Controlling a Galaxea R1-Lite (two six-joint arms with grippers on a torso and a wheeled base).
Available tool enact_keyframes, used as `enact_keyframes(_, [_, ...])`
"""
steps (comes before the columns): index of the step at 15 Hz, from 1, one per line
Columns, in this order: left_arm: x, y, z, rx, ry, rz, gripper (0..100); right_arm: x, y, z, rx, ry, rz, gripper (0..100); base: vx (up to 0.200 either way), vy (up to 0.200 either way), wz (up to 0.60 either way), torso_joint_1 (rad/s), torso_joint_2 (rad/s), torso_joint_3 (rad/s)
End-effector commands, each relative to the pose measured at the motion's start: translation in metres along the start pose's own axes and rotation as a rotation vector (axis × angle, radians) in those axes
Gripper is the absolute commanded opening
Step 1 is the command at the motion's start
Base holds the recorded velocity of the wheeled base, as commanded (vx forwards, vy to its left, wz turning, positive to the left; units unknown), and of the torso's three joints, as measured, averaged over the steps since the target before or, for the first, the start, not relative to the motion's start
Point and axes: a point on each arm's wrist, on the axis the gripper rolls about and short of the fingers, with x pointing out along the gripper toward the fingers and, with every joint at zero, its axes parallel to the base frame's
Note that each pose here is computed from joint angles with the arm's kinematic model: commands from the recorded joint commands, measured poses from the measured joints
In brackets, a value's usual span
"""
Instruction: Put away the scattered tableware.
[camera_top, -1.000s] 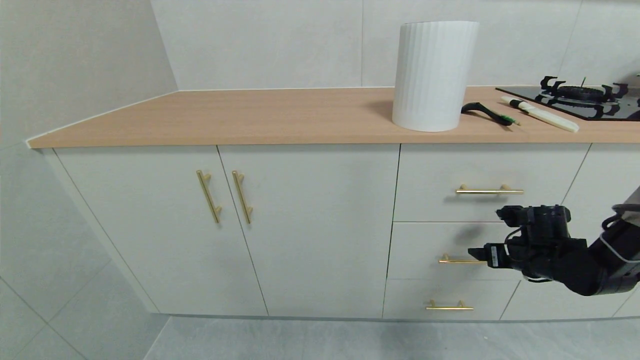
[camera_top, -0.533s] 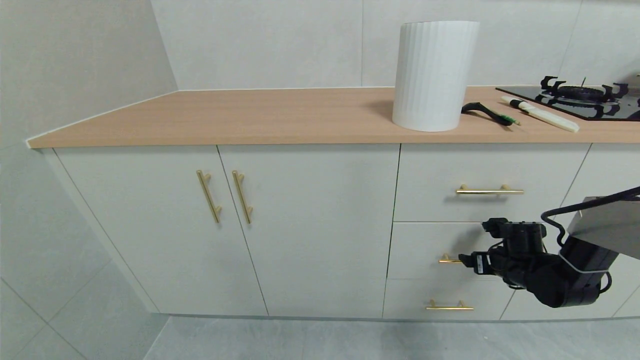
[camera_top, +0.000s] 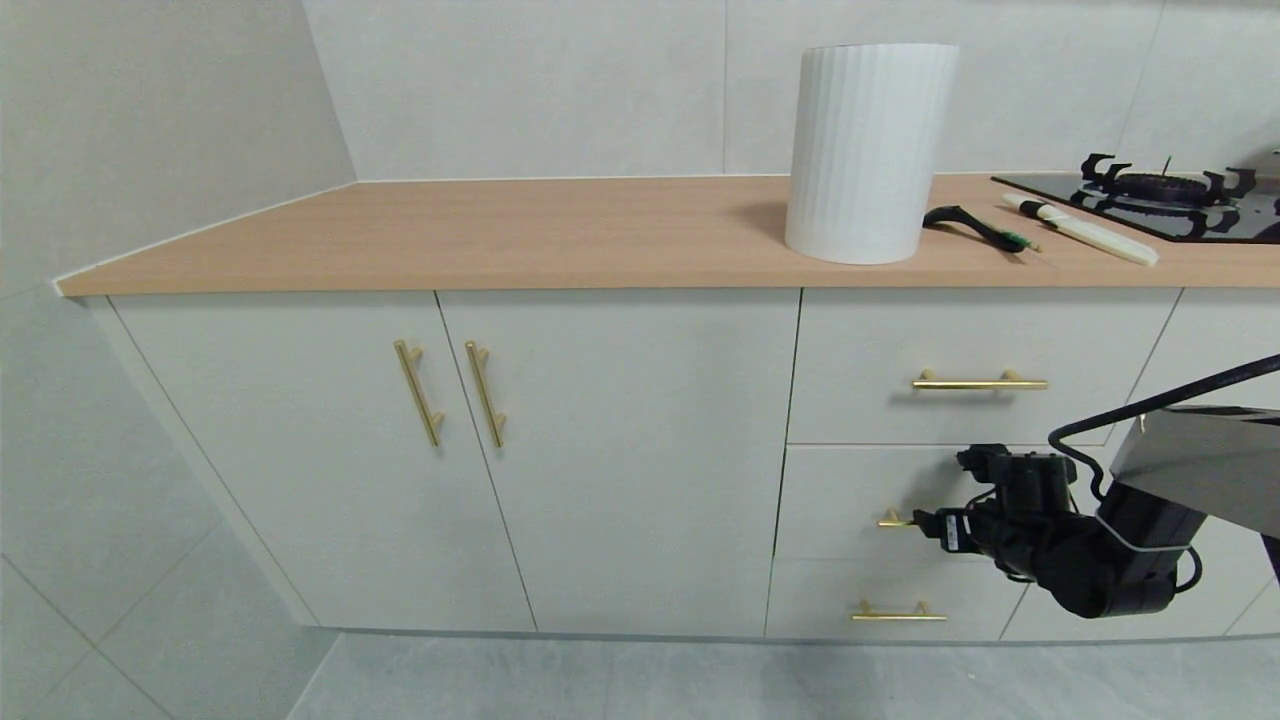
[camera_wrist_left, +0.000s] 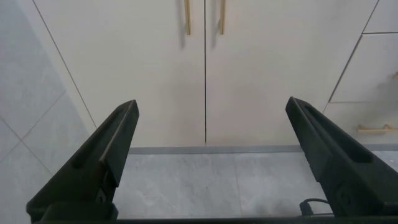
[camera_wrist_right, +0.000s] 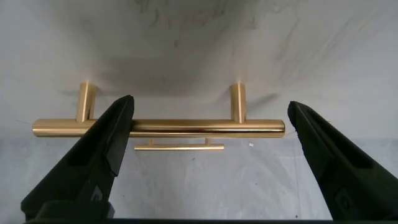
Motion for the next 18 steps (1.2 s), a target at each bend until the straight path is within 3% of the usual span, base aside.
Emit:
enact_keyframes(1, [0.000, 0.000, 0.000, 0.000, 0.002, 0.000, 100, 0.001, 0.000, -0.004, -0.005, 0.023, 0.000, 100, 0.000, 0.000, 0.00, 0.000, 0.00, 0.000])
enact_keyframes(6, [0.000, 0.000, 0.000, 0.000, 0.001, 0.000, 100, -0.009, -0.001, -0.006, -0.010, 0.039, 0.000, 100, 0.000, 0.000, 0.00, 0.000, 0.00, 0.000])
enact_keyframes(9, [0.000, 0.000, 0.000, 0.000, -0.001, 0.000, 100, -0.040, -0.004, -0.002, -0.048, 0.086, 0.017, 100, 0.000, 0.000, 0.00, 0.000, 0.00, 0.000])
enact_keyframes(11, [0.000, 0.000, 0.000, 0.000, 0.002, 0.000, 100, -0.089, -0.008, 0.016, -0.074, 0.111, 0.069, 100, 0.000, 0.000, 0.00, 0.000, 0.00, 0.000])
enact_keyframes(15, [0.000, 0.000, 0.000, 0.000, 0.001, 0.000, 100, -0.188, -0.008, 0.072, -0.087, 0.061, 0.166, 100, 0.000, 0.000, 0.00, 0.000, 0.00, 0.000])
enact_keyframes(18, [0.000, 0.000, 0.000, 0.000, 0.001, 0.000, 100, -0.216, -0.001, 0.086, -0.107, 0.012, 0.194, 100, 0.000, 0.000, 0.00, 0.000, 0.00, 0.000])
